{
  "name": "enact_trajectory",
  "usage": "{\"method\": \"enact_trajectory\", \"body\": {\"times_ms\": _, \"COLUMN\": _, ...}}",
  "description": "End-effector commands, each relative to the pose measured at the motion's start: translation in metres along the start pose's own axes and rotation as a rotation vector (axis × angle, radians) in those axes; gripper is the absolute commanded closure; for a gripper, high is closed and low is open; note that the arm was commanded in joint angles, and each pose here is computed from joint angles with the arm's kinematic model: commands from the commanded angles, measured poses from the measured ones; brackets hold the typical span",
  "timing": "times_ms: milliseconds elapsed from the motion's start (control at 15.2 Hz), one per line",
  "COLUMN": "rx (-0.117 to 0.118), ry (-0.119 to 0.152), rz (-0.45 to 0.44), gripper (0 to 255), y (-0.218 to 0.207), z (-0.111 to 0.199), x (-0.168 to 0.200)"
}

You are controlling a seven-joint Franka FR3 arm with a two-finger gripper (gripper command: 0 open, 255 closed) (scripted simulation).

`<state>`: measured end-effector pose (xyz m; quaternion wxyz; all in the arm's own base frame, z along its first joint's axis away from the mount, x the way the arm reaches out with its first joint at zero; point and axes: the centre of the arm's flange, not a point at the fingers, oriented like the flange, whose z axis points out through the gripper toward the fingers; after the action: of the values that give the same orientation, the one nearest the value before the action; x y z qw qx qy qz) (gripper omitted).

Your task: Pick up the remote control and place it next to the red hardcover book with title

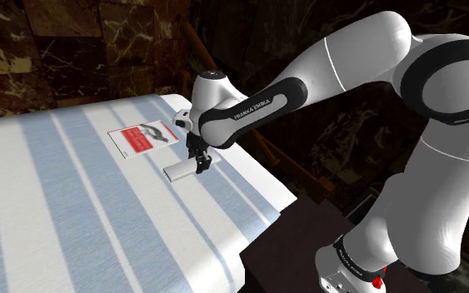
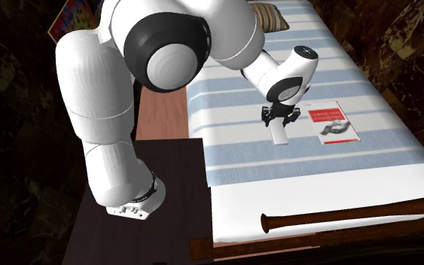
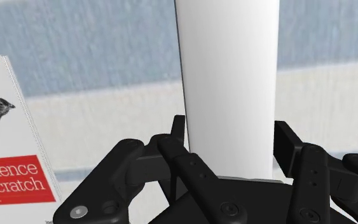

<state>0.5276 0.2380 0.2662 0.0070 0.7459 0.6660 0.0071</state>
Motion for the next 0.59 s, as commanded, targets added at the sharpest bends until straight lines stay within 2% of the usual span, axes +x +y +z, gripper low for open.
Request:
{"method": "enact_trajectory", "body": {"times_ms": 0, "rx": 0.0, "ry": 0.0, "rz": -0.001, "gripper": 255, "y": 0.027, "z": 0.002, "x": 0.002}}
{"method": "enact_trajectory", "body": {"times_ms": 198, "rx": 0.0, "ry": 0.0, "rz": -0.001, "gripper": 255, "y": 0.067, "z": 0.002, "x": 0.003}}
{"method": "enact_trajectory", "body": {"times_ms": 528, "rx": 0.0, "ry": 0.0, "rz": -0.001, "gripper": 255, "y": 0.07, "z": 0.023, "x": 0.003}}
